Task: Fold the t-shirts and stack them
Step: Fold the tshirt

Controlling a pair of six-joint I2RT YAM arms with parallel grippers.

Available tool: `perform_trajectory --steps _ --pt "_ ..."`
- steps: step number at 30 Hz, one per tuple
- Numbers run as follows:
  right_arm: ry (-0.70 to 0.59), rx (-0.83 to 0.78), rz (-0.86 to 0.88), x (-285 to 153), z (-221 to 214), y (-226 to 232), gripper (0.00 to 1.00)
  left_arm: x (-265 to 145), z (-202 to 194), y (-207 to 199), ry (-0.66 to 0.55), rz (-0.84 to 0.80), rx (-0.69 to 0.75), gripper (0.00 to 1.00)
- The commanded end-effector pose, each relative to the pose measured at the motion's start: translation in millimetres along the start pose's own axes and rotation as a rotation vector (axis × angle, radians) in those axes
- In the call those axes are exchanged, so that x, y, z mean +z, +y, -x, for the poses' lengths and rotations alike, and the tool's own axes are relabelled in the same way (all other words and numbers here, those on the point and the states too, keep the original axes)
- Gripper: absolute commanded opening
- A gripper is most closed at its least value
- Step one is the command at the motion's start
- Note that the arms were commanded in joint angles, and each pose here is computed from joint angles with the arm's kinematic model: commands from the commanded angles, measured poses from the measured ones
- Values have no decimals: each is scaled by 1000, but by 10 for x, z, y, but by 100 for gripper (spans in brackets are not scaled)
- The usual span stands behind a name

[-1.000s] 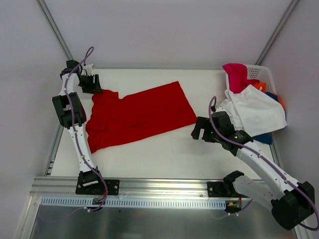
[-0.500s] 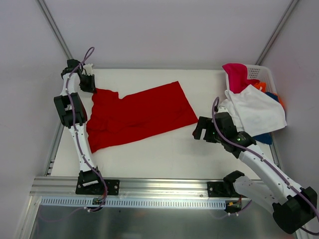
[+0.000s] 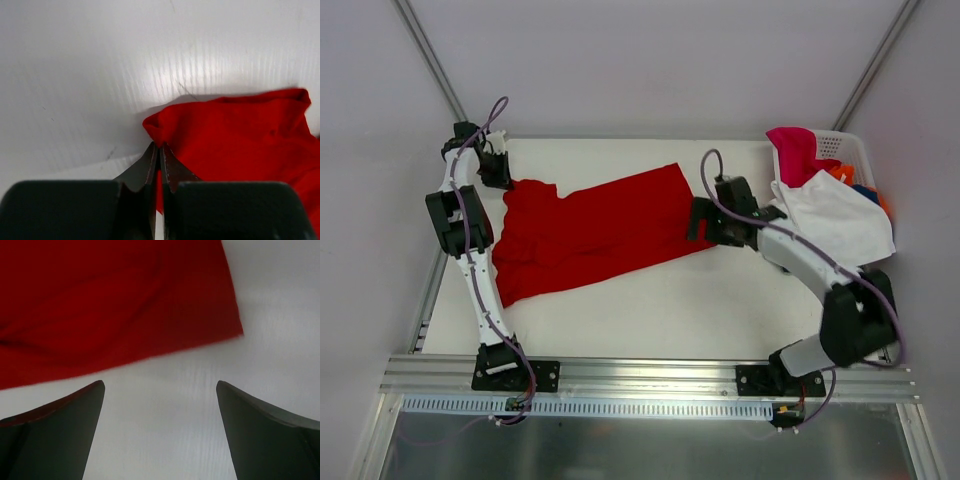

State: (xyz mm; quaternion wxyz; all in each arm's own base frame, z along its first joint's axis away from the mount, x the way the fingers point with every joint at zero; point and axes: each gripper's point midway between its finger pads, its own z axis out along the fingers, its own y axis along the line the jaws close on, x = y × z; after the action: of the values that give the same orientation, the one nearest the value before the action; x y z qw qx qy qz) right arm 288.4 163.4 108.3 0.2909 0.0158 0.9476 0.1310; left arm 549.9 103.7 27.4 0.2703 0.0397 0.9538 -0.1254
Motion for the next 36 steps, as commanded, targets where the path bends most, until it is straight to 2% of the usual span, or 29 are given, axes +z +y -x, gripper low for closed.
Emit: perform_trajectory --steps 1,4,5,6,8,11,17,22,28,36 --pt "-52 -42 194 298 830 514 99 -429 115 -234 -38 -48 24 0" --pt "36 -12 229 834 1014 545 100 -712 181 -398 -71 -62 45 0" --pt "-12 -16 264 843 1349 676 99 -756 186 -433 -78 -69 47 0" --pt "63 -1 265 1148 1254 631 100 -758 118 -450 -65 -76 39 0" --pt "26 18 309 1248 1619 706 100 -859 120 -508 -74 -79 38 0" --pt "79 58 359 1613 1634 677 99 -906 20 -591 -60 -97 23 0" --pt "11 121 446 2044 2065 560 99 -962 -120 -733 -45 -144 -19 0" --pt "-81 208 505 2114 2512 390 99 -1005 -186 -809 -37 -163 -31 0" --pt "-163 236 501 2056 2796 183 100 -1024 -167 -840 -43 -169 -29 0" --pt "-181 307 549 2342 2767 218 100 -946 -112 -1037 -37 -215 -37 0"
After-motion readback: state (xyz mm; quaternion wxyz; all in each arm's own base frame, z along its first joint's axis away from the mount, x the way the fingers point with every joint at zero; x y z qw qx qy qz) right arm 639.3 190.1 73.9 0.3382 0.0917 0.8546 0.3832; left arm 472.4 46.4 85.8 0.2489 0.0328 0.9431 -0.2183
